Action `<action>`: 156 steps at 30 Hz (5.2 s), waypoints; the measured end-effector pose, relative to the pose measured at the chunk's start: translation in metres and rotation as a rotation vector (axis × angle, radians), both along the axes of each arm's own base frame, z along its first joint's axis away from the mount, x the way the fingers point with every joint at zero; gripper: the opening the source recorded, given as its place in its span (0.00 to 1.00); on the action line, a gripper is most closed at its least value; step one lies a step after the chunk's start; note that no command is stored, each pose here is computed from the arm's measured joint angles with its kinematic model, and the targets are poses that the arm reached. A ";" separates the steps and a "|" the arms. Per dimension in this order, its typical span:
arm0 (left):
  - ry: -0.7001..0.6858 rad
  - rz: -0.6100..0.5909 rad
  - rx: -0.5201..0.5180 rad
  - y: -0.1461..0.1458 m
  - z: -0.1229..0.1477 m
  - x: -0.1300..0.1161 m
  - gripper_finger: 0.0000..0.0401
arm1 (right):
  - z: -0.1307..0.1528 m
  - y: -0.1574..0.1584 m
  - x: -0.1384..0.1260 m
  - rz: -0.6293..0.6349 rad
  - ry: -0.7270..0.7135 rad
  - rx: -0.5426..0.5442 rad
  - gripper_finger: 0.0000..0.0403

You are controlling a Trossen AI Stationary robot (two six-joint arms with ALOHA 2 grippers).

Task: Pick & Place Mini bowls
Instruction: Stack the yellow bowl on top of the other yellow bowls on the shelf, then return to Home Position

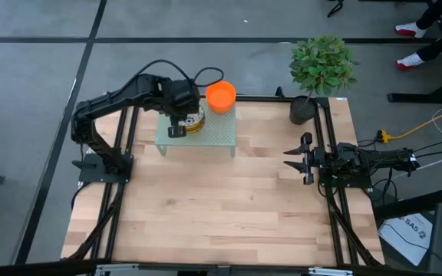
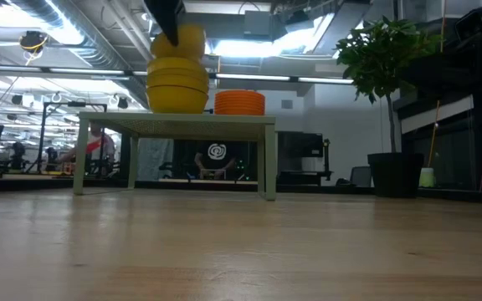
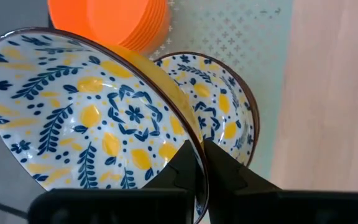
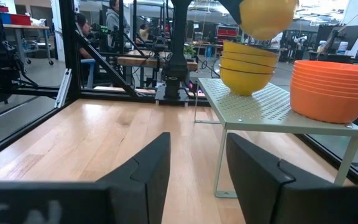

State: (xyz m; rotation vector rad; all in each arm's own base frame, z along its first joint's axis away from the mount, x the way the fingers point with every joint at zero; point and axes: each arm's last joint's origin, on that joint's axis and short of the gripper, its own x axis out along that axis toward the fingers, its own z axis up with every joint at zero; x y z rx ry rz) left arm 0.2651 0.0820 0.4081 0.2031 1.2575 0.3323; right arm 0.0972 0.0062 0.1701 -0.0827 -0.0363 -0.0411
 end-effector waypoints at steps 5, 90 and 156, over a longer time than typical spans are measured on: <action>-0.012 -0.002 -0.065 0.013 -0.001 -0.004 0.02 | 0.000 0.000 0.000 0.000 0.000 0.000 0.39; -0.760 -0.230 -0.404 -0.104 -0.124 -0.064 0.29 | 0.000 0.000 0.000 0.000 0.000 0.000 0.39; -1.273 -0.052 0.069 -0.058 -0.240 -0.170 0.29 | 0.000 0.000 0.000 0.000 0.000 0.000 0.39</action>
